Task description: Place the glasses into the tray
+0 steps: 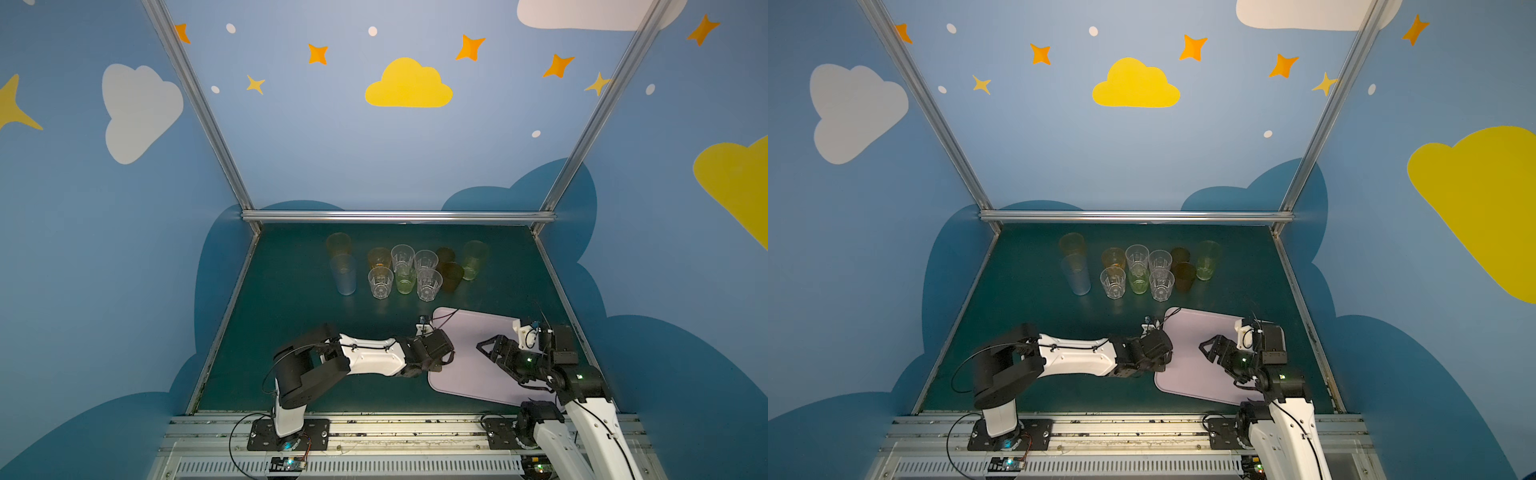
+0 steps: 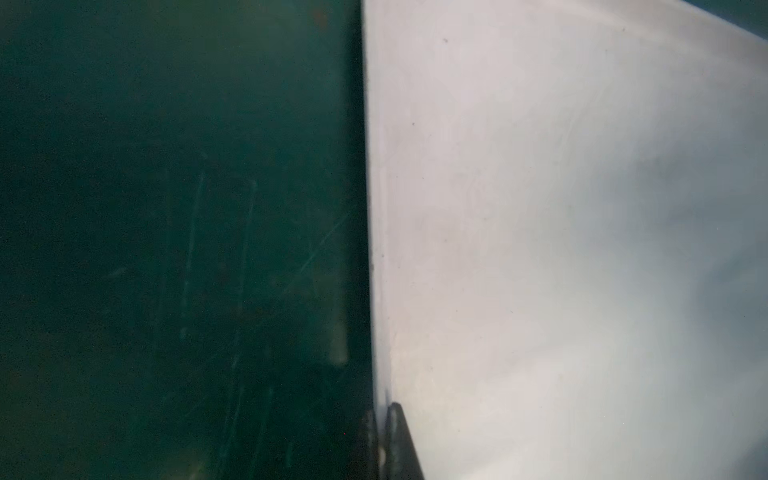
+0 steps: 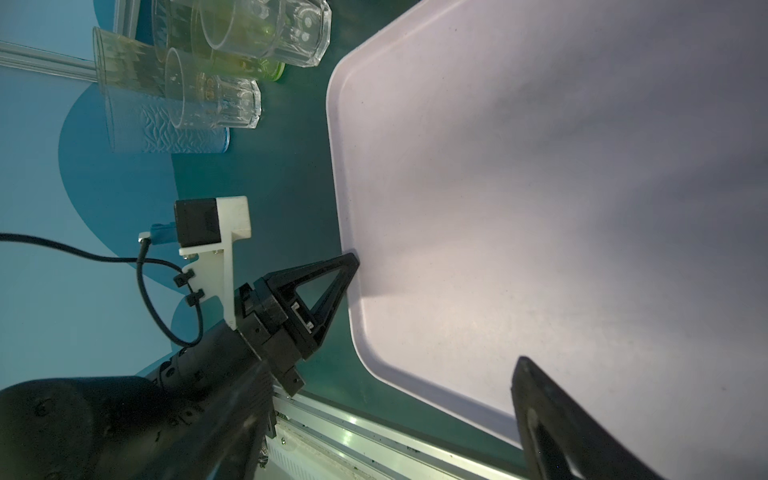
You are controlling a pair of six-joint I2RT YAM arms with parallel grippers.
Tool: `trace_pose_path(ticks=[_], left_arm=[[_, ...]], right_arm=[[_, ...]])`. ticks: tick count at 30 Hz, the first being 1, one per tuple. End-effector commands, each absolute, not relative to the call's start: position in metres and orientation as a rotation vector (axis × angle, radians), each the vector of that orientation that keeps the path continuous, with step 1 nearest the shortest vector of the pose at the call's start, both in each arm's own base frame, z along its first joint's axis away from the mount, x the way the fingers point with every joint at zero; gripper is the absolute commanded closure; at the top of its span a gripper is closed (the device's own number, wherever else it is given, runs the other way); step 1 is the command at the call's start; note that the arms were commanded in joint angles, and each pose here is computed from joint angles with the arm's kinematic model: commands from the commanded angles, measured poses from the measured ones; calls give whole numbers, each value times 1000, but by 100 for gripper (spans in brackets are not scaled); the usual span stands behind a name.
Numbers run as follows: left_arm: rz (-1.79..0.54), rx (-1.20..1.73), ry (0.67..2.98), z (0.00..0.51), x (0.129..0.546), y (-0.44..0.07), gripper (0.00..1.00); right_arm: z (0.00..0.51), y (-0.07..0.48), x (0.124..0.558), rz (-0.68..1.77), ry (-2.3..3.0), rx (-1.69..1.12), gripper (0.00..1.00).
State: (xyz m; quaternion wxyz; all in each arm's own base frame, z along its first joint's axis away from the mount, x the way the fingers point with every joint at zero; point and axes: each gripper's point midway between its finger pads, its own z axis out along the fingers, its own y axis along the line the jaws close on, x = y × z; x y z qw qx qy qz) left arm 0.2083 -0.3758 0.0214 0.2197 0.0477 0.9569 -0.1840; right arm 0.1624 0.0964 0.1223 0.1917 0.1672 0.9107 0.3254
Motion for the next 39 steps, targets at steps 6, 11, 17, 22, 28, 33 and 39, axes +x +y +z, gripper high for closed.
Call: trace_pose_path(ticks=[6, 11, 17, 22, 28, 33, 39], left_arm=[[-319, 80, 2655, 16, 207, -307, 95], [-239, 57, 2657, 12, 206, -266, 95], [-213, -40, 2657, 11, 206, -212, 95], [-205, -88, 2624, 21, 207, -177, 90], [-199, -80, 2596, 34, 203, -146, 79], [-230, -161, 2573, 39, 200, -127, 75], [-365, -204, 2538, 57, 192, -129, 41]], right_arm=[[120, 98, 159, 929, 2572, 458, 11], [121, 98, 159, 927, 2565, 458, 11], [120, 98, 158, 928, 2566, 458, 11], [119, 97, 160, 921, 2569, 461, 11], [119, 97, 161, 917, 2569, 464, 11], [118, 96, 161, 915, 2570, 474, 11], [119, 93, 161, 897, 2569, 507, 11]])
